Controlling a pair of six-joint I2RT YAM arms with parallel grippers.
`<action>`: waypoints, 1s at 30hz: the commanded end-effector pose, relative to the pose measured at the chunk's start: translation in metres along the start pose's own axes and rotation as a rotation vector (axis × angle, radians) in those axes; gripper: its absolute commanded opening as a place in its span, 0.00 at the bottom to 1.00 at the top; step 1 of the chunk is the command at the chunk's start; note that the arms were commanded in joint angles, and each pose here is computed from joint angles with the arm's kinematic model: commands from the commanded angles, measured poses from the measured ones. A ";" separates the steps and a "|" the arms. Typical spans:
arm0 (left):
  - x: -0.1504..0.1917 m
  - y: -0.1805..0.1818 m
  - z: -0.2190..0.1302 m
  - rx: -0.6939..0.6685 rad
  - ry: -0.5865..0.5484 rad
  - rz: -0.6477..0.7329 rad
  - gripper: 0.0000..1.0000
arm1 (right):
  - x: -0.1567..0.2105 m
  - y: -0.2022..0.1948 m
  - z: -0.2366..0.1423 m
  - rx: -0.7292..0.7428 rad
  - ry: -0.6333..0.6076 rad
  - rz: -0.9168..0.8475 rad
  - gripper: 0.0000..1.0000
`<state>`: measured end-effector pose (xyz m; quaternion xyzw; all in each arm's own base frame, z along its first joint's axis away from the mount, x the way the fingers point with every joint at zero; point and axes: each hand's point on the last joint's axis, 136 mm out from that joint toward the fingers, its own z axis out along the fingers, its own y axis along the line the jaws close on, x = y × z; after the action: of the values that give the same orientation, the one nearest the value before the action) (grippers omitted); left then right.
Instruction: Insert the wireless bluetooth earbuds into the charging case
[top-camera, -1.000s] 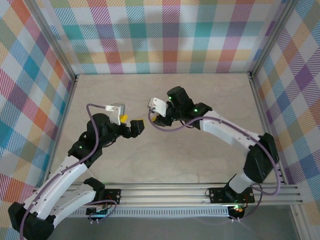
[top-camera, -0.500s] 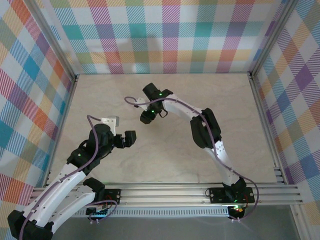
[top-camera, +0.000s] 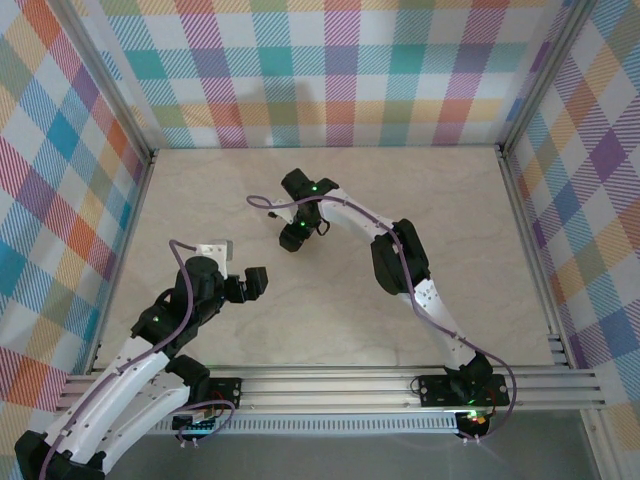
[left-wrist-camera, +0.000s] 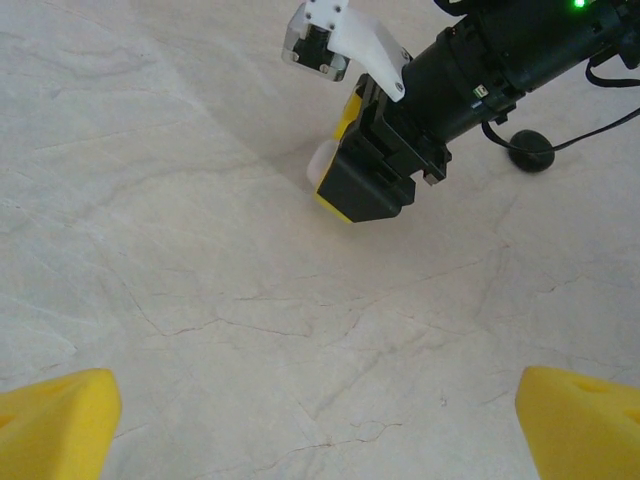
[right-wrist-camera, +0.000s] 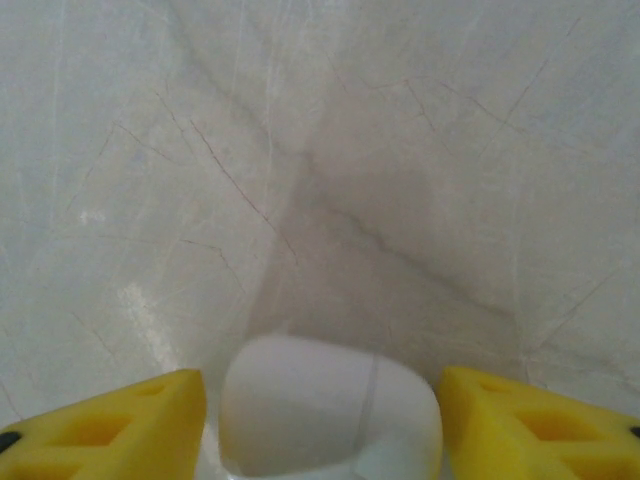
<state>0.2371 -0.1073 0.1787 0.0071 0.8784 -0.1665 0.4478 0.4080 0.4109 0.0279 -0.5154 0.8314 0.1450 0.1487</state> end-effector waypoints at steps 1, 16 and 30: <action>0.006 0.009 0.000 -0.034 0.011 0.013 1.00 | 0.002 -0.003 -0.009 0.016 0.016 0.008 0.67; -0.076 -0.006 -0.006 -0.061 -0.145 0.101 1.00 | -0.021 -0.029 -0.189 0.385 -0.398 0.030 0.86; -0.097 0.057 0.067 -0.450 -0.171 0.405 1.00 | 0.233 -0.086 -0.287 0.900 -0.586 0.566 1.00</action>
<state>0.3434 -0.0863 0.2150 0.0844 0.8406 0.0566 0.5321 0.3607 0.0975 0.1652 -0.1738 0.8722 -0.0516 0.4544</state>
